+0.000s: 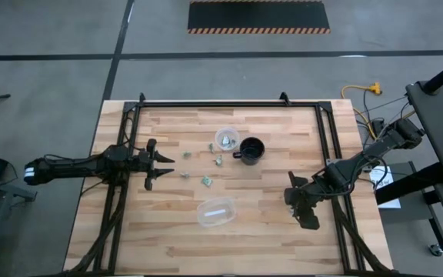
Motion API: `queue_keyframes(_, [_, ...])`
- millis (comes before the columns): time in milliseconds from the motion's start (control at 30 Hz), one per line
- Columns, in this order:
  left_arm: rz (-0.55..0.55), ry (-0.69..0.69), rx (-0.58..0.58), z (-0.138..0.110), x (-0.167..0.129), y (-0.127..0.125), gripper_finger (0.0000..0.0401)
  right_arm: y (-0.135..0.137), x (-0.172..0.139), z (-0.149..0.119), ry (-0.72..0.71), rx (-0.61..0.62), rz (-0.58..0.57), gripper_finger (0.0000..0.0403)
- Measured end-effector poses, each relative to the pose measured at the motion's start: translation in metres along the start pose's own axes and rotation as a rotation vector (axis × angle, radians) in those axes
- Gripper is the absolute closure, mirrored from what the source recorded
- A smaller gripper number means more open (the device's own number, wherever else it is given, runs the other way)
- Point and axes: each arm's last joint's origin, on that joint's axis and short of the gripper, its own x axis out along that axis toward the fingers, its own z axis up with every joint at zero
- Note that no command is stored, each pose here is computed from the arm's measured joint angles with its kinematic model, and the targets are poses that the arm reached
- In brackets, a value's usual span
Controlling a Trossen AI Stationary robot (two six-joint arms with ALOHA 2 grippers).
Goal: Pick and place Stevia / Truvia into bins
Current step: Put the stevia packet into the top transparent container
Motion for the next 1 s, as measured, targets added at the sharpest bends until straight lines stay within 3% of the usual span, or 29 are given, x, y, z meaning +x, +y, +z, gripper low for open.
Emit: queue_keyframes(1000, [-0.001, 0.000, 0.000, 0.0000, 0.0000, 0.0000, 0.0269, -0.0009, 0.0009, -0.0013, 0.012, -0.057, -0.006, 0.0276])
